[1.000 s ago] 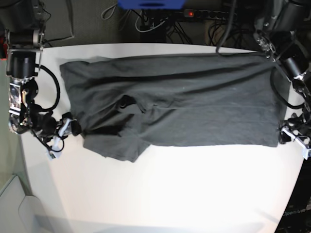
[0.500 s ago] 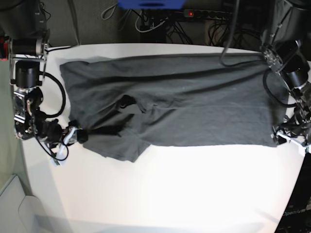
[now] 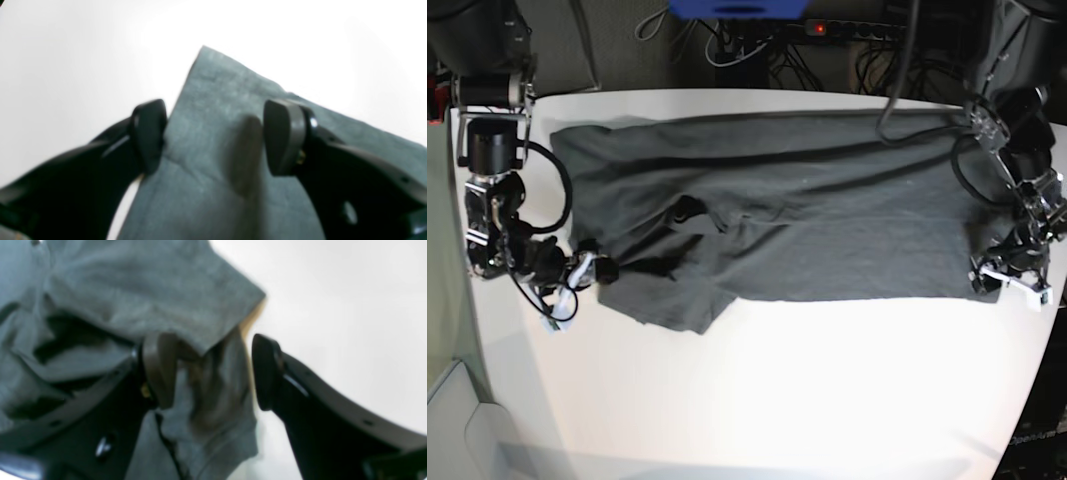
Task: Layout the t-shirt on the table in an organized manner, then fold the t-shirt properly
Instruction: 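Move both grippers to grasp the shirt's opposite long edge corners, then lift the grasped edge with both grippers and fold it over the shirt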
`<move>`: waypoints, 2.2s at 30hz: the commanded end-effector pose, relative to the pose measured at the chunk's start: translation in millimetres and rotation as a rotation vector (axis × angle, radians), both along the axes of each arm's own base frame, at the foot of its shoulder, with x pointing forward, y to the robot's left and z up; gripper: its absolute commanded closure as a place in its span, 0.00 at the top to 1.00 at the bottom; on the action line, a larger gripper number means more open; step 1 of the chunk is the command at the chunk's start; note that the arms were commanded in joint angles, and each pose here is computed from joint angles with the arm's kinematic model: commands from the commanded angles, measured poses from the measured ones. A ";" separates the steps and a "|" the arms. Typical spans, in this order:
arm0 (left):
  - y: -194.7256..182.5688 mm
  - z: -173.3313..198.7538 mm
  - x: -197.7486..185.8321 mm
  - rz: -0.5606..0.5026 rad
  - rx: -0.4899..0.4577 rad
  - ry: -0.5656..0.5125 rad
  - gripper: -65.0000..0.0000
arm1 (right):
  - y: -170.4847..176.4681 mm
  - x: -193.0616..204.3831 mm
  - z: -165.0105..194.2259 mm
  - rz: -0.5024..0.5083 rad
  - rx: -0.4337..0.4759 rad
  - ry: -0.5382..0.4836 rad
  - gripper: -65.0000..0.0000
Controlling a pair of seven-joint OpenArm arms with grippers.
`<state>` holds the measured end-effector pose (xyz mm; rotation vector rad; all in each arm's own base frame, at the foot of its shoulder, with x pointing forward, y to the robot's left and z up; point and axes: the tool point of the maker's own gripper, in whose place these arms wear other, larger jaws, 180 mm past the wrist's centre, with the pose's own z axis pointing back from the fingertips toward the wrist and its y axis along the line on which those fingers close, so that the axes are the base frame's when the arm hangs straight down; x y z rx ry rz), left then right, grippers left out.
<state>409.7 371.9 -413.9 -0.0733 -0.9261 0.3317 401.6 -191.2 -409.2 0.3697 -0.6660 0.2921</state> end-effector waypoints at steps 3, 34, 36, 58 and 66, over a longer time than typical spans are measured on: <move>15.2 14.9 6.7 0.022 0.010 -0.045 0.68 | -2.2 10.7 14.5 -0.017 0.028 -0.073 0.56; 24.5 54.1 14.1 0.027 0.014 -0.105 0.01 | 13.4 7.3 9.7 -0.007 0.058 -0.074 0.05; 28.5 64.2 9.7 0.032 0.014 -0.120 0.01 | 12.3 8.0 10.6 -0.009 0.057 -0.076 0.05; 20.8 86.1 -17.6 -0.015 0.130 -0.086 0.01 | 37.8 -23.7 81.7 0.166 -0.106 -0.283 0.05; 19.2 103.9 -33.4 -0.034 0.155 -0.097 0.01 | 18.0 -36.5 88.5 0.133 -0.140 -0.304 0.05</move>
